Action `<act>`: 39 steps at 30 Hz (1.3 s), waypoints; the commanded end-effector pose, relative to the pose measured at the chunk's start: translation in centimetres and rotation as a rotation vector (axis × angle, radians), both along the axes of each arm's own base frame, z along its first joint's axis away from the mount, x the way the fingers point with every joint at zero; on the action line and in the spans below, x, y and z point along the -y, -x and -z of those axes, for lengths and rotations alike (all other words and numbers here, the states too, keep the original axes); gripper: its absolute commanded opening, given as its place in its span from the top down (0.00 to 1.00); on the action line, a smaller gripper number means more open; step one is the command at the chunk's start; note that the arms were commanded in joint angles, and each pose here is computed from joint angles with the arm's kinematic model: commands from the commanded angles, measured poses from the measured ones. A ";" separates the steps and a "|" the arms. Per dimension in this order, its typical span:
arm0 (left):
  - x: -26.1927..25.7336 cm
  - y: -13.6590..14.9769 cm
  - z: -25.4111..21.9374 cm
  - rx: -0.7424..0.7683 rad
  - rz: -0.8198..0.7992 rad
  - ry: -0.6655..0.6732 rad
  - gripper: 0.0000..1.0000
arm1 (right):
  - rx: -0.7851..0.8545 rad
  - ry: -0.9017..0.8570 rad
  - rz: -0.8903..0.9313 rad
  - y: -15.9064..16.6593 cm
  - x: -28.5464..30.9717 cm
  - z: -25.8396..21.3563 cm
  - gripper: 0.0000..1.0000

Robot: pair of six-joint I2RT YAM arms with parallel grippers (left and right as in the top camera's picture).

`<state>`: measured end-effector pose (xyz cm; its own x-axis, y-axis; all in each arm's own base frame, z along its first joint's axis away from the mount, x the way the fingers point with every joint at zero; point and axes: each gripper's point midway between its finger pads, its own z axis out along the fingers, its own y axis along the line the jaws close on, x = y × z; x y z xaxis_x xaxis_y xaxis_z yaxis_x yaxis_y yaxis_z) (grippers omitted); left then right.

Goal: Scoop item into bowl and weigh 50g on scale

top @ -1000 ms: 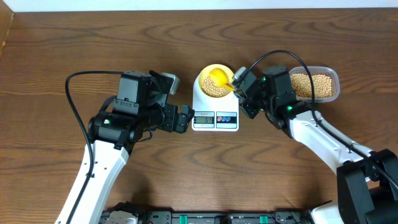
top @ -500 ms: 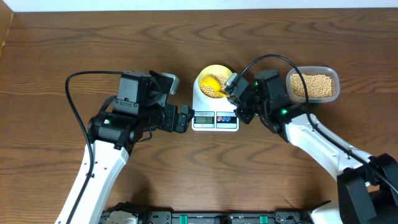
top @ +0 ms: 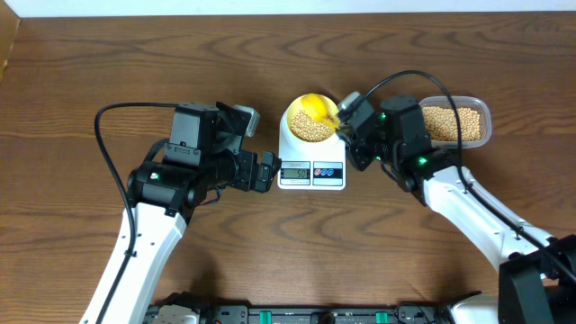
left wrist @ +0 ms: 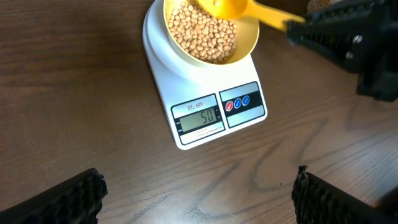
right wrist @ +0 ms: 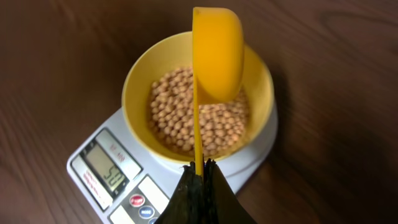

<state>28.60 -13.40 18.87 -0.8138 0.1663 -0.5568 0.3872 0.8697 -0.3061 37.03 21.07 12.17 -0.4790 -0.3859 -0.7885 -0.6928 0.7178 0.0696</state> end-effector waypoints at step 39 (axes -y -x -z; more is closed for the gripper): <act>-0.2 -0.1 0.0 0.007 0.001 -0.008 0.02 | 0.059 0.130 -0.097 0.3 0.3 1.3 0.99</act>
<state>28.60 -13.40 18.87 -0.8138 0.1663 -0.5568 0.3872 0.8697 -0.3061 36.65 20.56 11.20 -0.3981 -0.5143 -0.7597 -0.7506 0.6587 -0.0526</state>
